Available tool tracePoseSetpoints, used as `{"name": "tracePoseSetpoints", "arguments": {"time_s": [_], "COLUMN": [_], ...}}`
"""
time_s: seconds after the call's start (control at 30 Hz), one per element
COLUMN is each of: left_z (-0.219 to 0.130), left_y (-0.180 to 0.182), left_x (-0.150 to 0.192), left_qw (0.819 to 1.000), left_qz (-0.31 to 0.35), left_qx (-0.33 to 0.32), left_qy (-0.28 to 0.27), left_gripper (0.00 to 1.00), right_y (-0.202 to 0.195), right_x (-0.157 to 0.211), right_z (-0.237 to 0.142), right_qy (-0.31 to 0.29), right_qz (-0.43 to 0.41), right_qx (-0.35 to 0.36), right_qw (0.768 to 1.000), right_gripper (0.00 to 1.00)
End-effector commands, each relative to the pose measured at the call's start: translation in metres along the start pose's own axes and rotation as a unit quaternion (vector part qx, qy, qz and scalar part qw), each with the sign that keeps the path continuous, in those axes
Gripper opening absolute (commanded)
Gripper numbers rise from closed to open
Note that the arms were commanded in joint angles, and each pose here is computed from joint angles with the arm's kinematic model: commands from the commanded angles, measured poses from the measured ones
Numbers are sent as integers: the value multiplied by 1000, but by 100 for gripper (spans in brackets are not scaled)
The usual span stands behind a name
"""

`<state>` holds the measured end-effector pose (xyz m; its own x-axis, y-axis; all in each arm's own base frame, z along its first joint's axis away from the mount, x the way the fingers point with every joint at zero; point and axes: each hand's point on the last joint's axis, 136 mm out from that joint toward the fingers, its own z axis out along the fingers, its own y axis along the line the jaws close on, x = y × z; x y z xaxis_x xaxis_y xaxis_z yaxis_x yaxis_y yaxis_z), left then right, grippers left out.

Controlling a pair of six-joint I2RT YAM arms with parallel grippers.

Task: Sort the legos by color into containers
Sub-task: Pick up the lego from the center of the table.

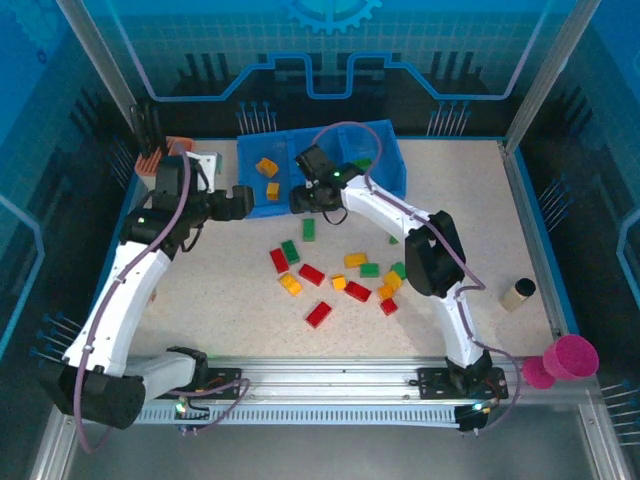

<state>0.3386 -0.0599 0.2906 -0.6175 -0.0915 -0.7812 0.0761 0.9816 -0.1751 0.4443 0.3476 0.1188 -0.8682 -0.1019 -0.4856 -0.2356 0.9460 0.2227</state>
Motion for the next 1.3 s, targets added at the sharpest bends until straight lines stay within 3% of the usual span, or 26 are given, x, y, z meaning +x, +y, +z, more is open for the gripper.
{"name": "tracePoseSetpoints", "arguments": {"time_s": [0.0,0.53,0.87,1.07,1.27], "left_z": [-9,-7,-7,-3,4], "left_y": [1,7,7,9,11], "left_x": [-4,13,13,13,13], "left_qw": [1000,1000,1000,1000,1000], "left_qz": [4,13,14,16,16], "left_qx": [1,-10,-11,-15,-20], "left_qy": [-22,-22,-24,-19,-8], "left_gripper": [99,99,99,99,99], "right_y": [-5,-15,-38,-44,-60], "right_x": [14,53,91,103,73], "right_z": [20,92,103,74,-8], "right_qy": [22,68,127,136,85], "right_qz": [14,-29,-68,-89,-121], "right_qx": [22,100,153,150,154], "right_qw": [999,992,978,975,977], "right_gripper": [64,60,34,26,26]}}
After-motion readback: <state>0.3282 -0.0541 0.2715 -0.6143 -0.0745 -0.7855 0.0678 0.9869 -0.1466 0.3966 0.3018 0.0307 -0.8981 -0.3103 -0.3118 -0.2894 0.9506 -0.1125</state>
